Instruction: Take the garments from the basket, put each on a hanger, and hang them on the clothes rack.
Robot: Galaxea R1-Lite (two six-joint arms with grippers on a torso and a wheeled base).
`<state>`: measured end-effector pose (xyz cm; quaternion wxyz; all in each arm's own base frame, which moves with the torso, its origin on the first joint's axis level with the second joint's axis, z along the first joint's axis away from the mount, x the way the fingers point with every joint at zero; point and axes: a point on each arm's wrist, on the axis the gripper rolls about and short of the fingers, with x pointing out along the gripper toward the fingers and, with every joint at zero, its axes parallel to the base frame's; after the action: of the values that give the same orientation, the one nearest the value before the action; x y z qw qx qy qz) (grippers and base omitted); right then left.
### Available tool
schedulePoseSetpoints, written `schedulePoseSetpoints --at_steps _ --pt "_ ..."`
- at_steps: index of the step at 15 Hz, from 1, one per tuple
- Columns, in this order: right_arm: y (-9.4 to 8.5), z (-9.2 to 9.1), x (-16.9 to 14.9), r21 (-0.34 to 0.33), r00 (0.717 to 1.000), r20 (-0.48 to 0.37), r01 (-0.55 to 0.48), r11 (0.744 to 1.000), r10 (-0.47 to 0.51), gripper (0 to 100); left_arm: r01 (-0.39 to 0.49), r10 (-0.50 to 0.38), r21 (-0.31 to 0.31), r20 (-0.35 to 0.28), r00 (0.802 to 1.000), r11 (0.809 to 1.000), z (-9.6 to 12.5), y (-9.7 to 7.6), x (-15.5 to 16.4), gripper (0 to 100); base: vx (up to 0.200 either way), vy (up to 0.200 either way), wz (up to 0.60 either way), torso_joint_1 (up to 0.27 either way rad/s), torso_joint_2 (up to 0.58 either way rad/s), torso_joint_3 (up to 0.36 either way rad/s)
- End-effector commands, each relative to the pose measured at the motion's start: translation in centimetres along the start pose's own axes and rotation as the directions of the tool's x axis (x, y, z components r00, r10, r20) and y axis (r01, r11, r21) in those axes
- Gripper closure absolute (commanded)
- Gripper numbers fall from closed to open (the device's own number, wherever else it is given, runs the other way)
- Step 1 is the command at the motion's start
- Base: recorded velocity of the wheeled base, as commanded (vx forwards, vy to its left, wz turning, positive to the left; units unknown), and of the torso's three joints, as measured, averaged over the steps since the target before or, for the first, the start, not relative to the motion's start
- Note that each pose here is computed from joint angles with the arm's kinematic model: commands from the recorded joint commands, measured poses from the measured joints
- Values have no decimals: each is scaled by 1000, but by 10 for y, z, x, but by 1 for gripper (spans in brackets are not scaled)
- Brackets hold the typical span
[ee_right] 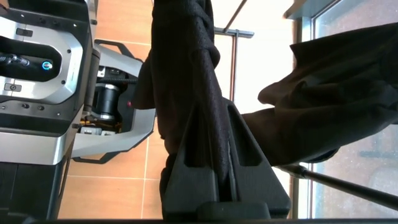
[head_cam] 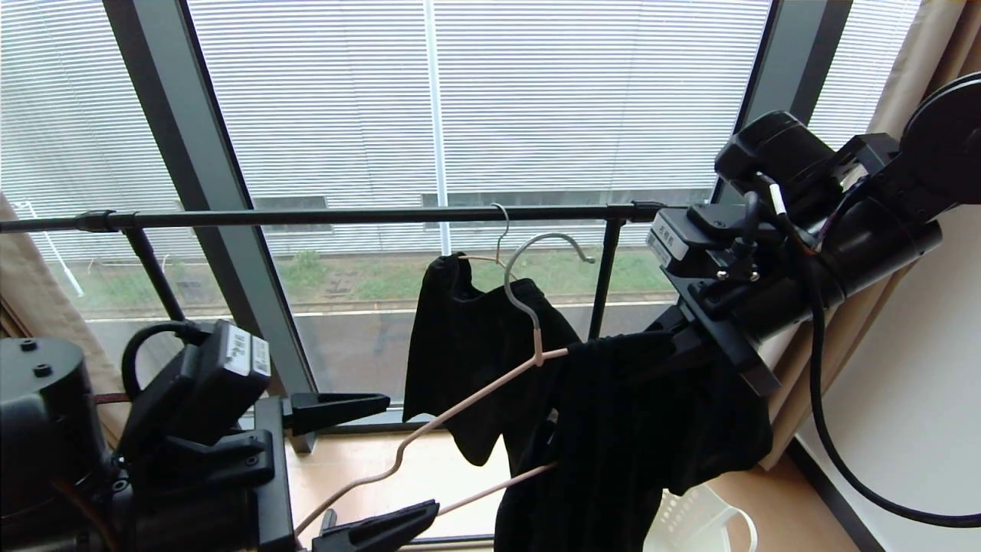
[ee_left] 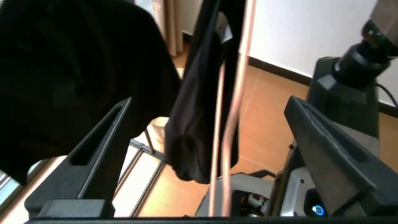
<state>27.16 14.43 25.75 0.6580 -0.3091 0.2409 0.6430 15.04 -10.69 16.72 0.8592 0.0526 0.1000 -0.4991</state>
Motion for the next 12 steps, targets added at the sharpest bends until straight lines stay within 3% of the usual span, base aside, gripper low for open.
schedulePoseSetpoints --at_steps 1,5,8,12 --pt "-3 1 -11 8 999 13 42 999 -42 100 -49 49 -1 21 999 999 -7 2 -13 0 0 0 0 0 0 0" --pt "-9 4 -21 72 995 20 94 993 -95 100 -69 69 -19 23 997 997 -10 9 -16 0 0 0 0 0 0 0" --pt "-12 6 -26 144 989 -16 148 979 -147 100 -22 27 -138 39 999 990 -12 19 -23 0 0 0 0 0 0 0" --pt "-9 2 -26 193 979 -90 195 962 -181 100 -65 96 -222 131 987 973 -3 33 -26 0 0 0 0 0 0 0"
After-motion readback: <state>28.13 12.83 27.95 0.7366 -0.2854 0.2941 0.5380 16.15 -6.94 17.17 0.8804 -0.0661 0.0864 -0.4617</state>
